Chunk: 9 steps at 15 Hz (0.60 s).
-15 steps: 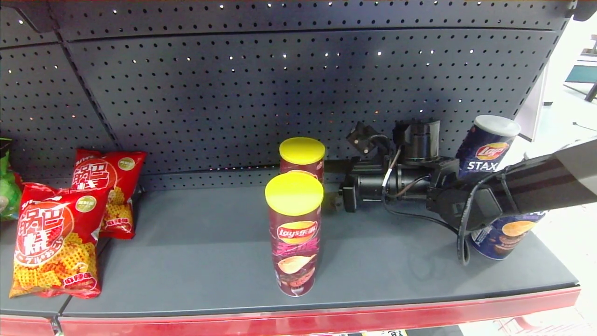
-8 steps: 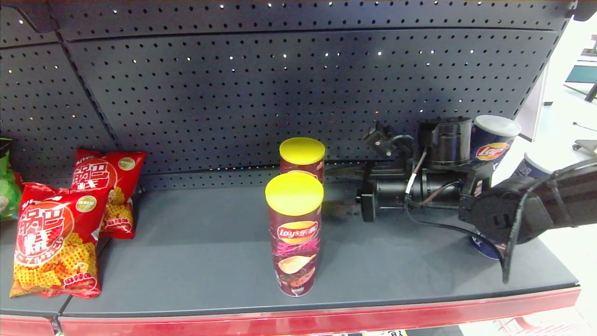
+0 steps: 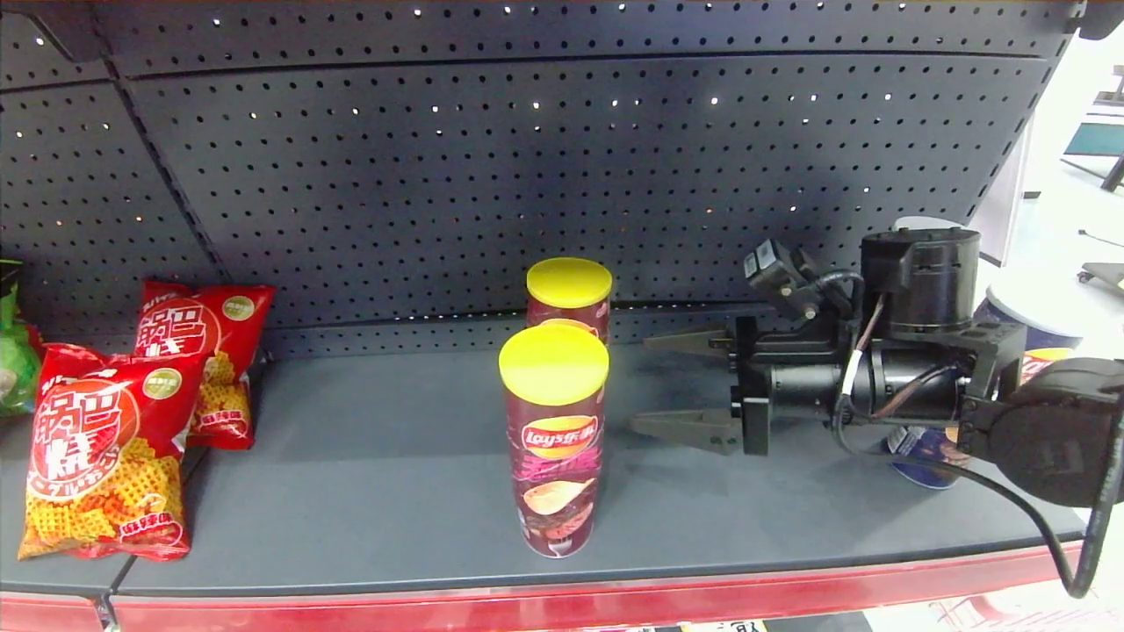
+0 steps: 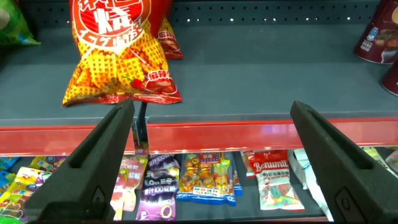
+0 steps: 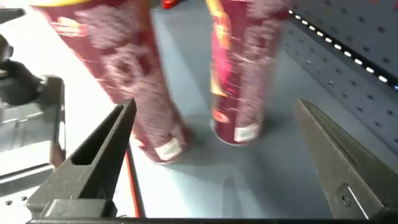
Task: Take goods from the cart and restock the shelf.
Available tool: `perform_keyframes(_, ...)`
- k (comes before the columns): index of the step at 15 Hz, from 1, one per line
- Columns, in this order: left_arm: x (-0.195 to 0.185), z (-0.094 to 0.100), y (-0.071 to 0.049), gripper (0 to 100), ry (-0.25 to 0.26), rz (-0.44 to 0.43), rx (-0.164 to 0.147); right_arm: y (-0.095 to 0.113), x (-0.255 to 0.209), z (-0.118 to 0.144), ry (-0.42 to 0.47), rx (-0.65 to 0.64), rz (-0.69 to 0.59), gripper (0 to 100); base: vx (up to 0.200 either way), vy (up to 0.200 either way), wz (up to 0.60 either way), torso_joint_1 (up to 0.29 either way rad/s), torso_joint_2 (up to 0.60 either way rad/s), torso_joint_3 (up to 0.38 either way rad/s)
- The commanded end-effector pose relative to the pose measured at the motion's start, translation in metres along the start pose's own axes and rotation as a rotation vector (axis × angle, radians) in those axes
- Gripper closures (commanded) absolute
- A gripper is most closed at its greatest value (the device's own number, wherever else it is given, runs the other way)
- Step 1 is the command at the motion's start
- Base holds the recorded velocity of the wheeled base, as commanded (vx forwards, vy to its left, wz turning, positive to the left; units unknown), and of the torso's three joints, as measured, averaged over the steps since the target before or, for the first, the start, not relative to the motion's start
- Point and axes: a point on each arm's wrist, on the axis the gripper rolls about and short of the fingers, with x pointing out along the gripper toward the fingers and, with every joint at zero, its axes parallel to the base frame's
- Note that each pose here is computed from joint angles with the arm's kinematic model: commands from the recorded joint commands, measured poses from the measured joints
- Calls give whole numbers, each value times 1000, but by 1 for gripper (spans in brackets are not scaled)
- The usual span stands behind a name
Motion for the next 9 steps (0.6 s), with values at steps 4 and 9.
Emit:
perform_keyframes(4, 0, 0, 0, 0, 1, 1, -1, 25, 17, 9, -15, -31, 95, 0, 0, 0, 0, 0, 0, 0)
perform_keyframes(9, 0, 0, 0, 0, 1, 1, -1, 37, 45, 14, -21, -48, 169, 0, 0, 0, 0, 0, 0, 0)
